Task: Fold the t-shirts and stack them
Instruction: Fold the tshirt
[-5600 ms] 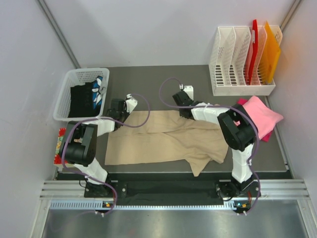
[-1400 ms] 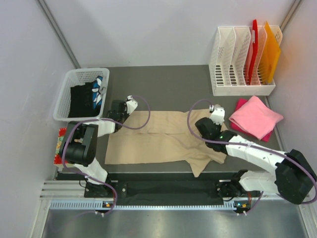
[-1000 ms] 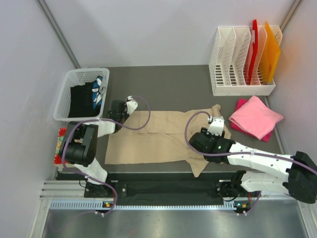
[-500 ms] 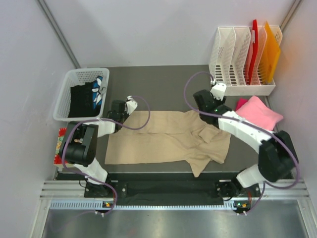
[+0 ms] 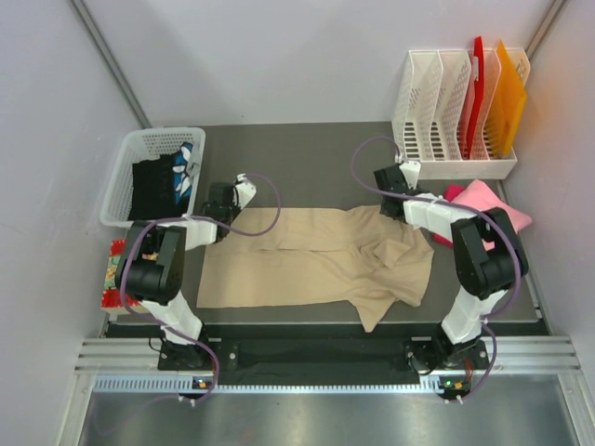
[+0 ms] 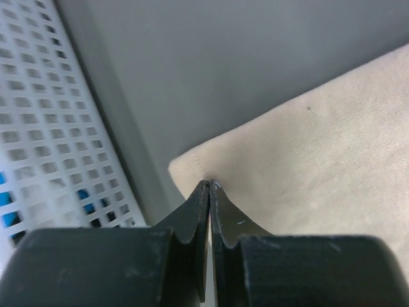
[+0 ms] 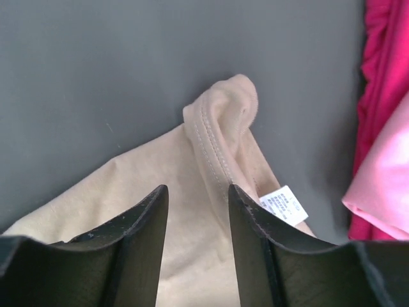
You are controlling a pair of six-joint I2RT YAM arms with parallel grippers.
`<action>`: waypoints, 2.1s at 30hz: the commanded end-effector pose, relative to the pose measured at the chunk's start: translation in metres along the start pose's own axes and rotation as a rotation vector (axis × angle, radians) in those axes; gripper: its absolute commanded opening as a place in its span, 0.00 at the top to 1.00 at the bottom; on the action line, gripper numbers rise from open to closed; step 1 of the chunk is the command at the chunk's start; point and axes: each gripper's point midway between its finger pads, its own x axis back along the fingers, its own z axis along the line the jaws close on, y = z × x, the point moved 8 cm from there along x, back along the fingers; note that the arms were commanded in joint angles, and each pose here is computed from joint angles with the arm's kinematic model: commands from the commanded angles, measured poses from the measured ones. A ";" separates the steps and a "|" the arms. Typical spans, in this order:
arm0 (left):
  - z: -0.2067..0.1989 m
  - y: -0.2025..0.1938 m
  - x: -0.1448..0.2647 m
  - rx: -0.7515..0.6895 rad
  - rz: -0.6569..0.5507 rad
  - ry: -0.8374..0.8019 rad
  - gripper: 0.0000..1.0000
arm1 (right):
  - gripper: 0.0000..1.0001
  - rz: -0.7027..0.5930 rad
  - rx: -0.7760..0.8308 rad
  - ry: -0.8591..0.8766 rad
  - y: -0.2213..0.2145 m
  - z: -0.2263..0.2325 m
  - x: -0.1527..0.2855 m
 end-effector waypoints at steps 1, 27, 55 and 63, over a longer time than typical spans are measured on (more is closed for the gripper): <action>0.006 0.009 -0.008 0.018 -0.017 0.030 0.93 | 0.58 -0.007 -0.041 0.049 0.015 0.004 -0.014; 0.006 -0.002 -0.027 -0.008 0.019 0.048 0.95 | 0.62 0.063 -0.103 -0.152 0.068 -0.053 -0.015; 0.008 -0.005 -0.033 -0.028 0.056 0.090 0.95 | 0.62 0.104 -0.033 0.236 0.034 0.019 0.016; 0.007 -0.013 -0.035 -0.064 0.063 0.112 0.95 | 0.64 0.167 0.009 0.192 0.023 0.019 0.001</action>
